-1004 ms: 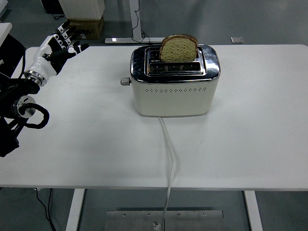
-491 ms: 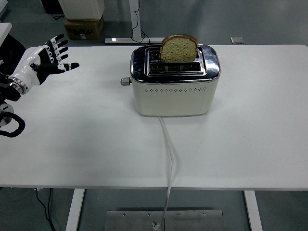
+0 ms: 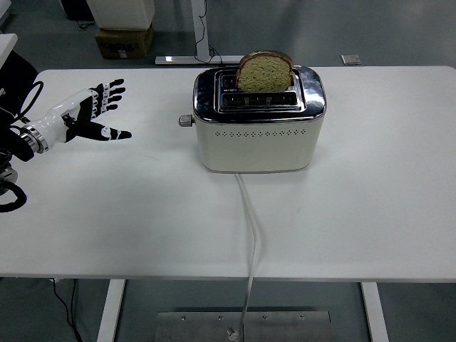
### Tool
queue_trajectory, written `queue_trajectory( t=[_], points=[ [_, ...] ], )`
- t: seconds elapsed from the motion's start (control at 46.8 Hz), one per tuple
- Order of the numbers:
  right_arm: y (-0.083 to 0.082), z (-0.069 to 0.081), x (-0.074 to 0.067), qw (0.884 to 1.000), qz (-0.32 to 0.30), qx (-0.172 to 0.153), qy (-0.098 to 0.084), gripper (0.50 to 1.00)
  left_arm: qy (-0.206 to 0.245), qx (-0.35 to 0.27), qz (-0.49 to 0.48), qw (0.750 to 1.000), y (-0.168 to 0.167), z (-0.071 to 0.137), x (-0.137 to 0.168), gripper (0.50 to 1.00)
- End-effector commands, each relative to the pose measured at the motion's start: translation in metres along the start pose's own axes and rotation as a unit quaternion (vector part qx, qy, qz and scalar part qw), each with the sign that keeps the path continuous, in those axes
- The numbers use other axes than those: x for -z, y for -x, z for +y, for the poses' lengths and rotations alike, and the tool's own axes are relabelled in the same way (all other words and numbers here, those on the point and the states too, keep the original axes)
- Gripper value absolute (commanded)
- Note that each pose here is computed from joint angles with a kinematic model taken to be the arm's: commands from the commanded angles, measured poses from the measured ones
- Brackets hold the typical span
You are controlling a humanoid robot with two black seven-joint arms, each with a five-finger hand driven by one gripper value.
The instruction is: Press down toaster
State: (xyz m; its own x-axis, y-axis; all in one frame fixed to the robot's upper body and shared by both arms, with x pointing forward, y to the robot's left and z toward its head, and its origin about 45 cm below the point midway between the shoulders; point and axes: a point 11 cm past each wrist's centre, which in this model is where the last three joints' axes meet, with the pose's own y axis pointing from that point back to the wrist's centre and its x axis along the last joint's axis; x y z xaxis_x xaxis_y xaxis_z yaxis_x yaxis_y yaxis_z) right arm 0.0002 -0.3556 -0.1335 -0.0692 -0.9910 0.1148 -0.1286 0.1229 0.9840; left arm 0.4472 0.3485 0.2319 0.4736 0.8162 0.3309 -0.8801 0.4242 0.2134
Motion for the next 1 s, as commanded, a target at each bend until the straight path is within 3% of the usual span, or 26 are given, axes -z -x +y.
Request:
queue_trajectory(
  t=[0.0,0.278,0.983],
  points=[
    [0.000,0.000,0.000,1.000,0.000,0.000,0.000,0.998,0.000,0.009,-0.019,1.000,0.001,0.002,-0.003,1.000],
    [0.000,0.000,0.000,1.000,0.000,0.000,0.000,0.998,0.015,0.036,-0.056,0.998,0.006,0.007,-0.021,1.000],
    [0.000,0.000,0.000,1.000,0.000,0.000,0.000,0.998,0.021,0.120,-0.159,0.980,0.028,0.005,-0.032,1.000]
  ],
)
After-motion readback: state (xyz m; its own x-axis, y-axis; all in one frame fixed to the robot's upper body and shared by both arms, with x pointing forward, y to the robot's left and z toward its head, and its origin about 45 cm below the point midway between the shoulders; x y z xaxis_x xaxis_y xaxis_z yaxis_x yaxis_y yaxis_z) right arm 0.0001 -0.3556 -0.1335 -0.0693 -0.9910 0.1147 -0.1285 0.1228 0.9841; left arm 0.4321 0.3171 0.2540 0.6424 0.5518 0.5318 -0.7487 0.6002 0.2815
